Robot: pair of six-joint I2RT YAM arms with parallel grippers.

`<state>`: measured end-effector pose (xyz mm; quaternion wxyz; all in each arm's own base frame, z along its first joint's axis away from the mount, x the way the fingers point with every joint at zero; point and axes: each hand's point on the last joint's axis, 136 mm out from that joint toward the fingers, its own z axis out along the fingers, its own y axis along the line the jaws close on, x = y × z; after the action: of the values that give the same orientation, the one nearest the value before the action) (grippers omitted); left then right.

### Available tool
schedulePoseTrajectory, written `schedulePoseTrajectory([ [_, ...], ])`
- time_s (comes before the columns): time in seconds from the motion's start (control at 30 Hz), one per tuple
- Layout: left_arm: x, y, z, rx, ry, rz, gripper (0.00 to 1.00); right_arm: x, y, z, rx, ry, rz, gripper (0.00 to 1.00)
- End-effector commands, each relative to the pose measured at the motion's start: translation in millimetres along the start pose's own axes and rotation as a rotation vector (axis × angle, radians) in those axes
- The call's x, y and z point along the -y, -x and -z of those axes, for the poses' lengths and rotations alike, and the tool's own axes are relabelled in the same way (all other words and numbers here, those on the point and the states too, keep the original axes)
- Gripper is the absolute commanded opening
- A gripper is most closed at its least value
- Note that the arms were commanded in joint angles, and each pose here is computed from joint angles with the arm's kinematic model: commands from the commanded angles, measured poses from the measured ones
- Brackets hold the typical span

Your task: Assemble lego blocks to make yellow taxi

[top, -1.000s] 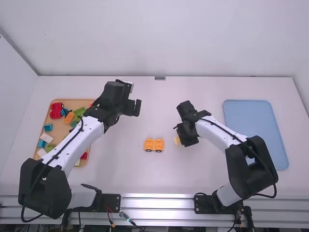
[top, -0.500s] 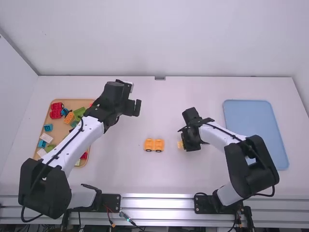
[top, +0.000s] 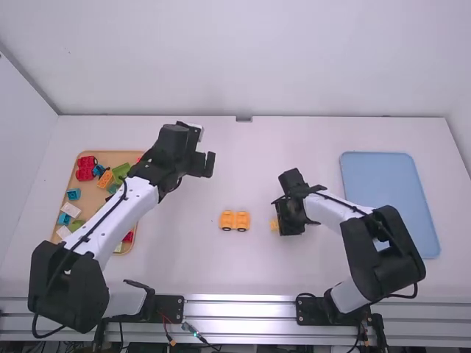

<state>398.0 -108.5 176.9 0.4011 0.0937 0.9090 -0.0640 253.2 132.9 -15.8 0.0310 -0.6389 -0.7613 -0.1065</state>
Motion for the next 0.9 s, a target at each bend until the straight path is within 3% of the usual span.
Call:
schedulePoseTrajectory([
  [0.0, 0.5, -6.2, -2.8, -0.017, 0.007, -0.001, 0.99, 6.9, 3.5, -1.8, 0.005, -0.017, -0.014, 0.85],
  [0.03, 0.5, -6.1, -2.8, -0.016, 0.007, -0.001, 0.99, 5.3, 3.7, -1.6, 0.007, -0.012, 0.001, 0.97],
  [0.07, 0.4, -5.9, -2.8, -0.016, 0.007, -0.001, 0.99, 3.7, 3.8, -0.8, 0.008, -0.008, 0.014, 0.99],
  [0.23, 0.6, -4.9, -2.8, -0.011, 0.007, -0.001, 0.99, -13.6, 2.1, 18.4, -0.032, 0.006, 0.150, 0.99],
  [0.4, 0.5, -4.2, -2.8, -0.009, 0.007, -0.001, 0.99, -32.8, 0.8, 65.3, -0.075, 0.002, 0.329, 0.99],
  [0.47, 0.6, -4.2, -2.8, -0.009, 0.006, -0.001, 0.99, -49.5, -9.9, 82.6, -0.132, 0.065, 0.528, 0.99],
  [0.6, 0.2, -4.2, -2.8, -0.009, 0.007, -0.010, 0.99, -84.5, -54.3, 130.6, -0.263, 0.370, 1.338, 0.99],
  [0.67, -0.2, -4.3, -2.8, -0.009, 0.011, -0.009, 0.99, -96.3, -52.4, 143.3, -0.161, 0.448, 1.692, 0.99],
  [0.7, -0.1, -4.3, -2.8, -0.009, 0.011, -0.010, 0.99, -101.4, -48.9, 144.7, -0.107, 0.451, 1.783, 0.99],
  [0.73, -0.1, -4.3, -2.8, -0.009, 0.011, -0.011, 0.99, -102.7, -48.2, 145.0, -0.094, 0.451, 1.801, 0.99],
  [0.8, 0.0, -4.8, -2.8, -0.011, 0.010, -0.048, 0.99, -120.6, -29.7, 144.6, 0.101, 0.405, 2.004, 0.99],
  [0.87, -0.3, -6.0, -2.8, -0.017, 0.010, -0.089, 0.99, -126.5, -17.8, 143.6, 0.186, 0.348, 2.066, 0.99],
])
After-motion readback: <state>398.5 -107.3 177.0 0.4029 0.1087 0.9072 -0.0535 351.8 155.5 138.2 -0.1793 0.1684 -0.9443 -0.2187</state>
